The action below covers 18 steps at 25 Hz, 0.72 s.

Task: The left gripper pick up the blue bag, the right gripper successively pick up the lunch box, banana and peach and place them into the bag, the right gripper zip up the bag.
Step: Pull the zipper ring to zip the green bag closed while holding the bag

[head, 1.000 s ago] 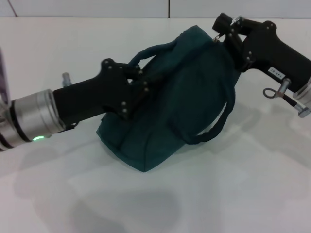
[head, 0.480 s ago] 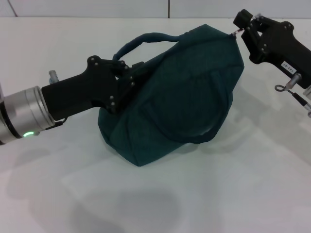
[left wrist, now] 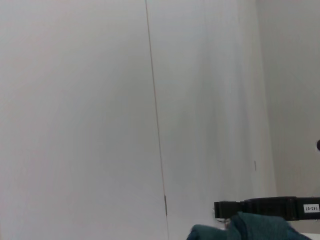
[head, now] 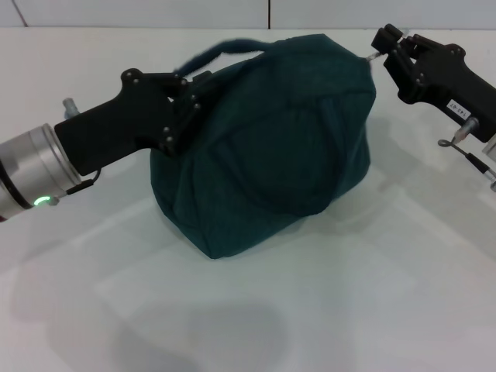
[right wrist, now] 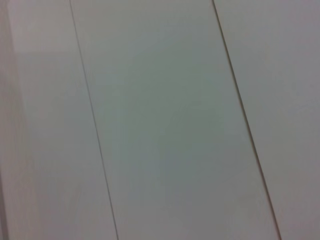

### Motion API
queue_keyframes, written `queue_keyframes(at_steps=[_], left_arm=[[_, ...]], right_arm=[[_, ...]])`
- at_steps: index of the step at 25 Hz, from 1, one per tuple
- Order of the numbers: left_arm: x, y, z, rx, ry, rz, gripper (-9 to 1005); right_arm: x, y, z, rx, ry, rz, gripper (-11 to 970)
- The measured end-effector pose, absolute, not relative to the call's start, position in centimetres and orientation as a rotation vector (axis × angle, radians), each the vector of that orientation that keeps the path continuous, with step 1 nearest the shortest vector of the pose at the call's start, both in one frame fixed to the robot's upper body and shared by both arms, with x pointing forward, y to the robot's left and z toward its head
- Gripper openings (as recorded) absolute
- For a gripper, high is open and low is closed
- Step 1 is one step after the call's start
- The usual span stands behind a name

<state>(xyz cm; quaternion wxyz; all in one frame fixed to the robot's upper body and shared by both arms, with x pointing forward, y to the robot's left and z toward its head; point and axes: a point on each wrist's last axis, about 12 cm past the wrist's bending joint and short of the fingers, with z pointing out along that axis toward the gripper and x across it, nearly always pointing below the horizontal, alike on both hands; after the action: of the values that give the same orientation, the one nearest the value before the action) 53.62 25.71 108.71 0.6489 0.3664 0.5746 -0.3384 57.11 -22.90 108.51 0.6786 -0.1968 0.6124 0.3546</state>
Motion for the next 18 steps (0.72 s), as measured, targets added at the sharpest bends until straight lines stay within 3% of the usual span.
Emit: queue_keyframes(at_steps=[2,7,18], left_arm=[[53.7,25.4,108.7,0.837,1.302,-0.773,44],[53.6,25.2,108.7,0.839,1.297,-0.776,44],[53.7,25.0,108.7,0.842,1.292,-0.779,42]], right_arm=[[57.0,-22.9,108.5,-0.447,1.373,0.801,46],[56.5,-22.9,108.3,-0.446,1.385,0.841,202],[55.0,-24.3,106.8,-0.391,1.453,0.85,365]])
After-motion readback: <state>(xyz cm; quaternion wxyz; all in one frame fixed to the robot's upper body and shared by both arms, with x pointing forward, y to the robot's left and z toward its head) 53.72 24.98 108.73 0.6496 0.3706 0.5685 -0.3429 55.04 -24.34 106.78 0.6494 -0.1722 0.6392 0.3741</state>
